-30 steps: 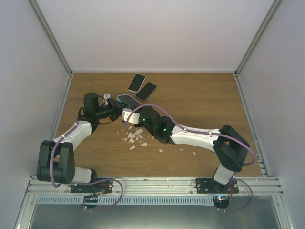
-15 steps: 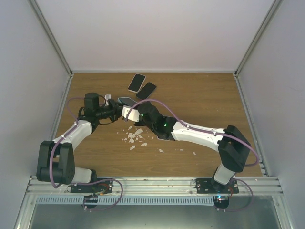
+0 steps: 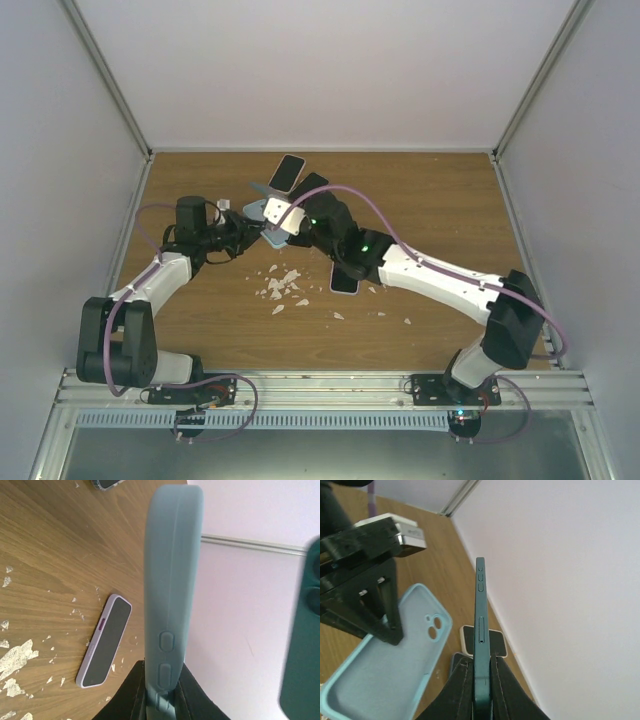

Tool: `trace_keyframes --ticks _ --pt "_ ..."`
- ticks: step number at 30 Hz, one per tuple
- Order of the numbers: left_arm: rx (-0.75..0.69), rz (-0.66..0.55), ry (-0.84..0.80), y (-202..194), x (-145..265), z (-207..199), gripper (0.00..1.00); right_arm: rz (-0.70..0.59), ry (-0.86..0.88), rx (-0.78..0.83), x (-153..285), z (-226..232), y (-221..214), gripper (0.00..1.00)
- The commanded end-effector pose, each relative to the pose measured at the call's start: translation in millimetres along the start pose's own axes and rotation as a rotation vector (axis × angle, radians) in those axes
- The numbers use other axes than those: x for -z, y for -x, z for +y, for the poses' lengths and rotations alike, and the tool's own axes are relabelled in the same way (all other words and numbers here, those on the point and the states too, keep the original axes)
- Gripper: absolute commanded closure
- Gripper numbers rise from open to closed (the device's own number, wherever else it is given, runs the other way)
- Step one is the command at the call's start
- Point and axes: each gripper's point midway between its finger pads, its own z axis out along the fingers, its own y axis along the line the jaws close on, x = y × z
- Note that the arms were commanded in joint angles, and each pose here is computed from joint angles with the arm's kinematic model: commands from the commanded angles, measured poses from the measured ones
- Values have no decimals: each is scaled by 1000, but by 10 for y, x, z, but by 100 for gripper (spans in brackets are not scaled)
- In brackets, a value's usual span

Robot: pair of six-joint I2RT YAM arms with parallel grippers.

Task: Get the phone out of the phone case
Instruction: Remove the phone case from the phone, then place the phone at the center of the board.

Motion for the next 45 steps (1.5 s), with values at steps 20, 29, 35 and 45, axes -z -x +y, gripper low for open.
trace_keyframes --ticks 20,29,35,45 --pt "-526 195 55 -61 -206 78 100 57 -155 -90 443 -548 -583 100" --pt "-552 331 113 -176 -271 435 100 171 -146 -80 345 -226 -930 100" --pt "-591 366 113 -133 -302 484 96 242 -95 -36 169 182 -1018 99" --pt "-581 248 268 269 -111 710 100 337 -107 54 -147 564 -1123 99"
